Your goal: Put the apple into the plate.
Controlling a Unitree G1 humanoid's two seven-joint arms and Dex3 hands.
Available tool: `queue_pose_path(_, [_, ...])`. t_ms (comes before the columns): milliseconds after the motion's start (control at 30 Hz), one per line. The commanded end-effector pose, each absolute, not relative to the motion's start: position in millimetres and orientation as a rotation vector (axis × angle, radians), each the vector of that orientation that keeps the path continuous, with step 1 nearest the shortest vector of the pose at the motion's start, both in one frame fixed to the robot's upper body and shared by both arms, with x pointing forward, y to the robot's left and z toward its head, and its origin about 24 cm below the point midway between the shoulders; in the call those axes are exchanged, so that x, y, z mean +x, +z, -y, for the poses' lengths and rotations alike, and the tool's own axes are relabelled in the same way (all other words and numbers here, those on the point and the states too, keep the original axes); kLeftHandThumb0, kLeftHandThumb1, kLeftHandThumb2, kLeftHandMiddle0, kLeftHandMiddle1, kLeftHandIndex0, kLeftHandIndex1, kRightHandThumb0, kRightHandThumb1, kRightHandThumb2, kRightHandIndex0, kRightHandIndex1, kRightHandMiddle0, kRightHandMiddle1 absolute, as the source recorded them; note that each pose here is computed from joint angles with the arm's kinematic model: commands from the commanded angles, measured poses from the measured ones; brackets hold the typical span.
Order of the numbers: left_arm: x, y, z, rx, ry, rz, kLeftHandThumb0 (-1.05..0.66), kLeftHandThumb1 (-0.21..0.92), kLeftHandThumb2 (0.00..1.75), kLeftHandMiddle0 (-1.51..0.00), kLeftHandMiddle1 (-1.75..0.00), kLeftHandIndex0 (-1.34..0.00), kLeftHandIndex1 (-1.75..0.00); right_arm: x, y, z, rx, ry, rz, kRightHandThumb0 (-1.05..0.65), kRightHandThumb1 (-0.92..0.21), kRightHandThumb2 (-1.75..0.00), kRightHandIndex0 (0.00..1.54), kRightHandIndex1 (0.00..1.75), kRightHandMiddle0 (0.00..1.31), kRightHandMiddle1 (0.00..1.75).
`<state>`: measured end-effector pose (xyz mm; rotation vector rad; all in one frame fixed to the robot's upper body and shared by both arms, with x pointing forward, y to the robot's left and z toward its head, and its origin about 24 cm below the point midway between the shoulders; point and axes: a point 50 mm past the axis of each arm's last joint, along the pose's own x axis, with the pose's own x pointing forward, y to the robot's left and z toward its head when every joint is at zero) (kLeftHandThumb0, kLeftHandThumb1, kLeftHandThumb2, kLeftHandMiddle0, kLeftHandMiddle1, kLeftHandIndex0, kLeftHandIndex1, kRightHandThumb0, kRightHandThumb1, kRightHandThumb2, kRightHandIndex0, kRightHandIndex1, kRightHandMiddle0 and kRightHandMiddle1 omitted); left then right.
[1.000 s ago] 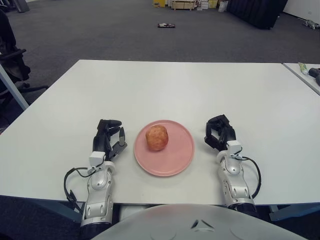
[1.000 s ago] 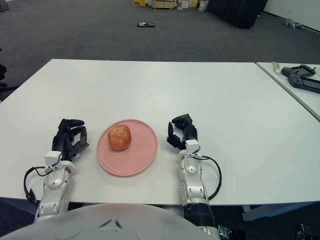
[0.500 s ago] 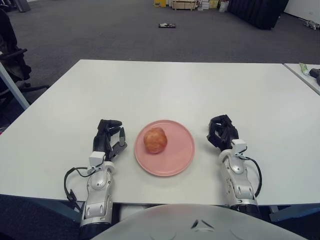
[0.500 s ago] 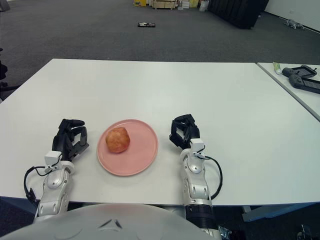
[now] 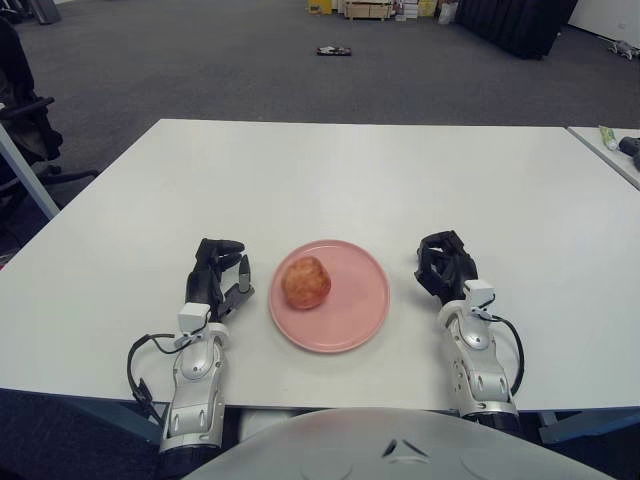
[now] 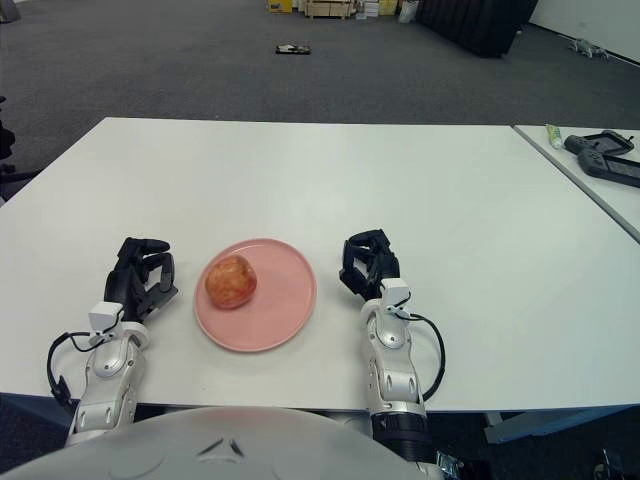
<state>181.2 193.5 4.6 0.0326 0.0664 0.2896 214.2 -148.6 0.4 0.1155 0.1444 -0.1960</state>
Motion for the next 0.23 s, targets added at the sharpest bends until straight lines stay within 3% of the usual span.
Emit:
queue_pose_path(0, [187.3,9.2,-192.5,0.037,0.284,-0.049,-0.38,0.67,0.87,-0.64,-1.40,-0.34,-1.75,211.7,-3.1,147.9,0.126,-0.203,-0.172,-0.37,-0.72,-0.81,0.51,1.39,0.31,1.75])
queue_pose_path(200, [186.9,9.1,-192.5,0.038,0.290,-0.062,-0.38,0.67,0.87,-0.62,-1.40,-0.34,-1.75,211.5,-2.0,148.5,0.137,-0.215,-0.170,-0.37,-0.72,-0.81,0.51,1.39,0.31,1.75])
